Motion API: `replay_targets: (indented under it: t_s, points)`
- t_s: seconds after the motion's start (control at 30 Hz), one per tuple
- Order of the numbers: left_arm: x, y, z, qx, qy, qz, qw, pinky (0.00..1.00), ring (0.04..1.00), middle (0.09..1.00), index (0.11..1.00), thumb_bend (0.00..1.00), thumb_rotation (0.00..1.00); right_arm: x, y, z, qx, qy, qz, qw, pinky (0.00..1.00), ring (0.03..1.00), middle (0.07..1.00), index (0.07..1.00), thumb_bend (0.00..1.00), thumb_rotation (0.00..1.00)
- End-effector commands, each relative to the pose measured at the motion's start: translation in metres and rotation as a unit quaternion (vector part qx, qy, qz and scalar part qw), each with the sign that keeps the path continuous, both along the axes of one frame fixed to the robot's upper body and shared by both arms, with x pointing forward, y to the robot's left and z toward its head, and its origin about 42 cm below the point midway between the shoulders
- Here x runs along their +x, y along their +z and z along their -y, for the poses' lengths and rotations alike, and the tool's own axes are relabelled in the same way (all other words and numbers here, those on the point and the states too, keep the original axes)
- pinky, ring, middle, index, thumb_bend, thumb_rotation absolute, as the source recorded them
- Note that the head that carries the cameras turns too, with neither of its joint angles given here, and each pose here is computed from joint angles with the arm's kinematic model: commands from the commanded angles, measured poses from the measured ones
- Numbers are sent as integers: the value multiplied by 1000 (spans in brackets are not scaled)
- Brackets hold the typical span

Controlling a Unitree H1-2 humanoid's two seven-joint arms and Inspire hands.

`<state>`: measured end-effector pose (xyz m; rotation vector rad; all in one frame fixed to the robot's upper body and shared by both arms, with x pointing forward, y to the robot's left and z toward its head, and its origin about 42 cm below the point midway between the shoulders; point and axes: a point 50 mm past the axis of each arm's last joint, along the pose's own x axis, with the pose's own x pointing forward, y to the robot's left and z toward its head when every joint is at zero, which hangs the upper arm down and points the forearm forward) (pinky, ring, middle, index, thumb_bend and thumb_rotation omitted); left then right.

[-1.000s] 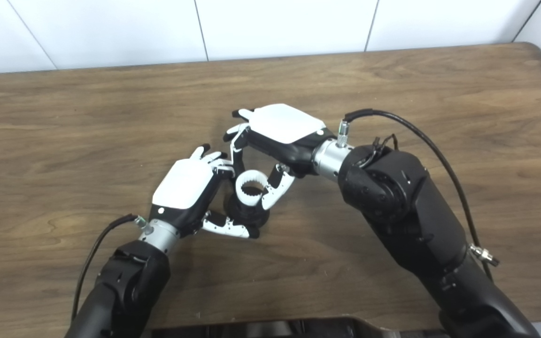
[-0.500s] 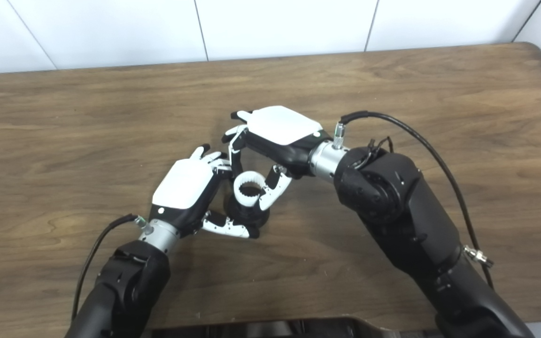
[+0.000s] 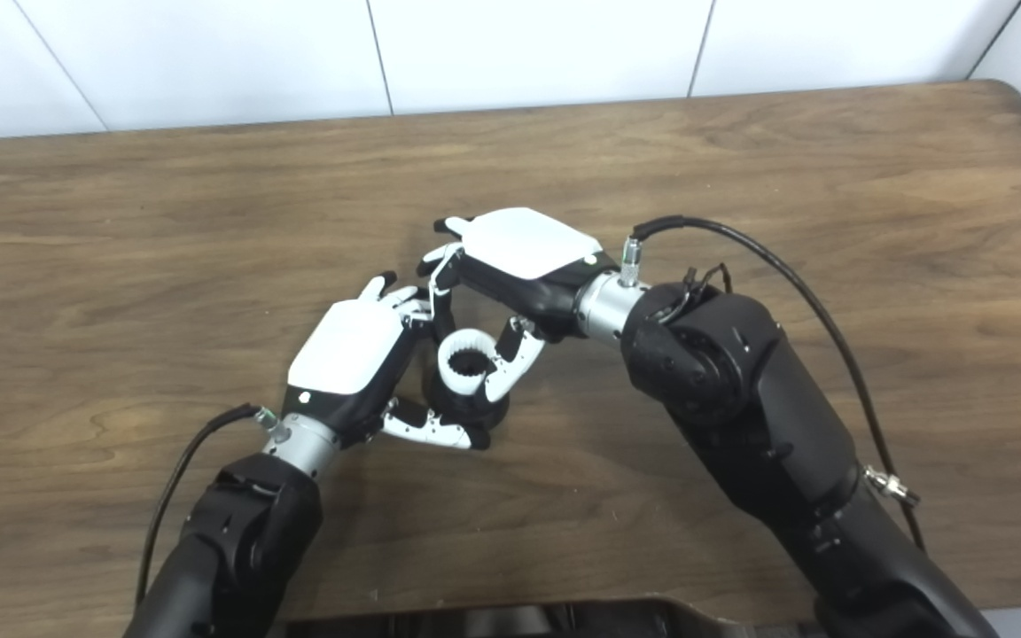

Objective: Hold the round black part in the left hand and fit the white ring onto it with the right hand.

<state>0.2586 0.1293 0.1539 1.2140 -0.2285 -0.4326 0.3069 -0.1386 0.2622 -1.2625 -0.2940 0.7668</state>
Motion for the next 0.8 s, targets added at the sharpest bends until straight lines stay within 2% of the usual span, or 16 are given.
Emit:
replay_targets:
  t_s: [0.0,0.77]
  points:
    - [-2,-2,4,13,-11,-13,1000,1000,897,784,485,523,57,1,12,-3,10,9,33,999,1000,1000,865,481,525,132]
    - [-1,0,5,8,-9,-16,1000,1000,895,779,485,523,57,0,3,-2,-9,11,23,1000,1000,1000,865,481,525,133]
